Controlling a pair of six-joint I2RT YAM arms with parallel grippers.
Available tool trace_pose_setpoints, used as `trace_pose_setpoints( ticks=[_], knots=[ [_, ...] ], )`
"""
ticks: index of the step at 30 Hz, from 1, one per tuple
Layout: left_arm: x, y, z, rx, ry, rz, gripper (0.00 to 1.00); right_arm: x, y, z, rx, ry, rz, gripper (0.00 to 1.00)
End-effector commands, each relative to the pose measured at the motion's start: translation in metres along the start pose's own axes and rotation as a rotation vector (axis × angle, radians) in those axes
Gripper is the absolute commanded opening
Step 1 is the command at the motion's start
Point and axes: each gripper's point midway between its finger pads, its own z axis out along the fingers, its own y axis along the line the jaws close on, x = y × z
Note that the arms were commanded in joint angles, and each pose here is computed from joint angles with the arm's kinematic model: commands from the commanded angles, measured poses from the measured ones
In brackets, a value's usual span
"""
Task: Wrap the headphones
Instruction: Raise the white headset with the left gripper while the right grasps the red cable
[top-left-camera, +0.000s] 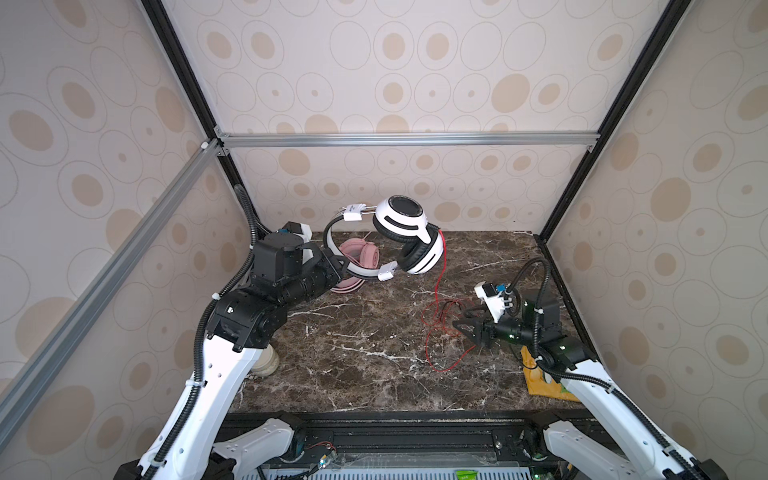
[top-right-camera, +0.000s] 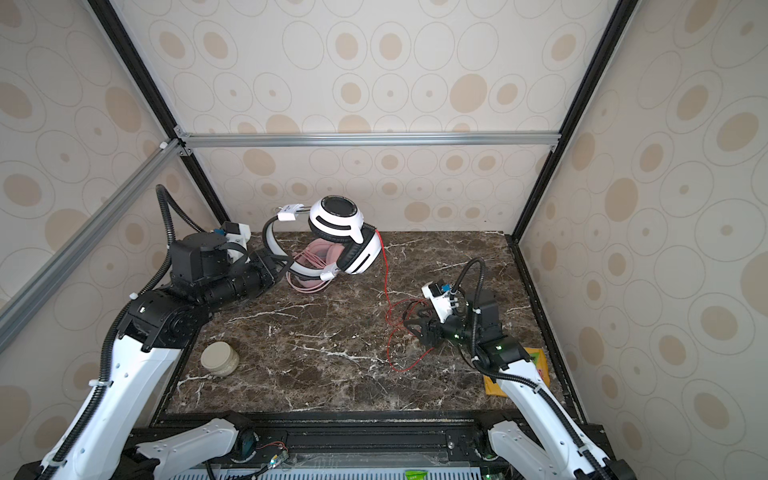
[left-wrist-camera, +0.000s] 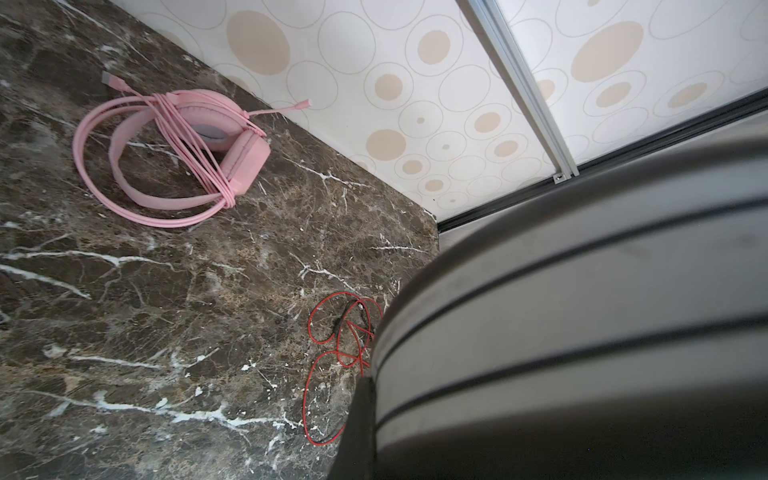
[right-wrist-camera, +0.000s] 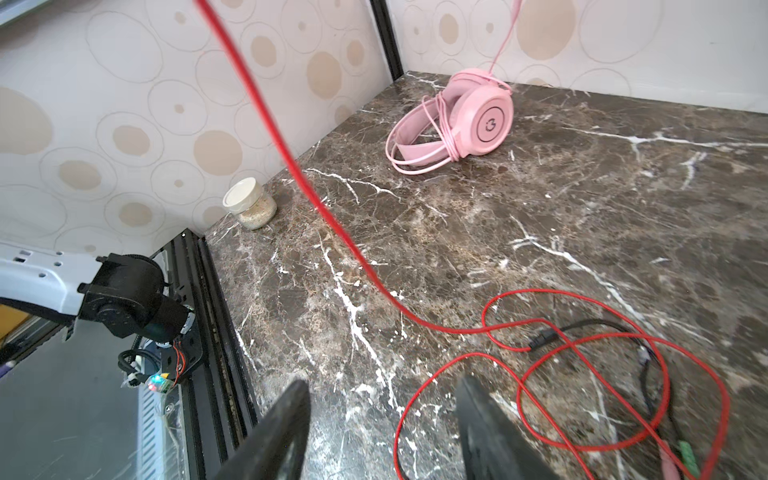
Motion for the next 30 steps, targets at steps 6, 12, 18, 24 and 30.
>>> trace_pose_setpoints(
  ticks=[6,12,18,24,30],
  knots=[
    [-0.027,-0.054,-0.014,0.193,-0.066,-0.012,0.0,-0.002,0.012,0.035,-0.08,-0.005,-0.078,0.62],
    [-0.031,-0.058,-0.01,0.194,-0.072,0.001,0.0,0.002,-0.01,0.043,0.02,0.014,-0.09,0.62],
    [-0.031,-0.071,-0.001,0.255,-0.04,-0.006,0.0,0.003,-0.016,0.053,0.012,-0.015,-0.103,0.6],
    [-0.039,-0.086,0.006,0.292,-0.037,-0.006,0.0,-0.01,-0.026,0.069,0.012,-0.045,-0.122,0.58],
    [-0.051,-0.093,0.007,0.304,-0.055,-0.022,0.0,-0.025,-0.025,0.075,-0.011,-0.063,-0.12,0.19]
  ],
)
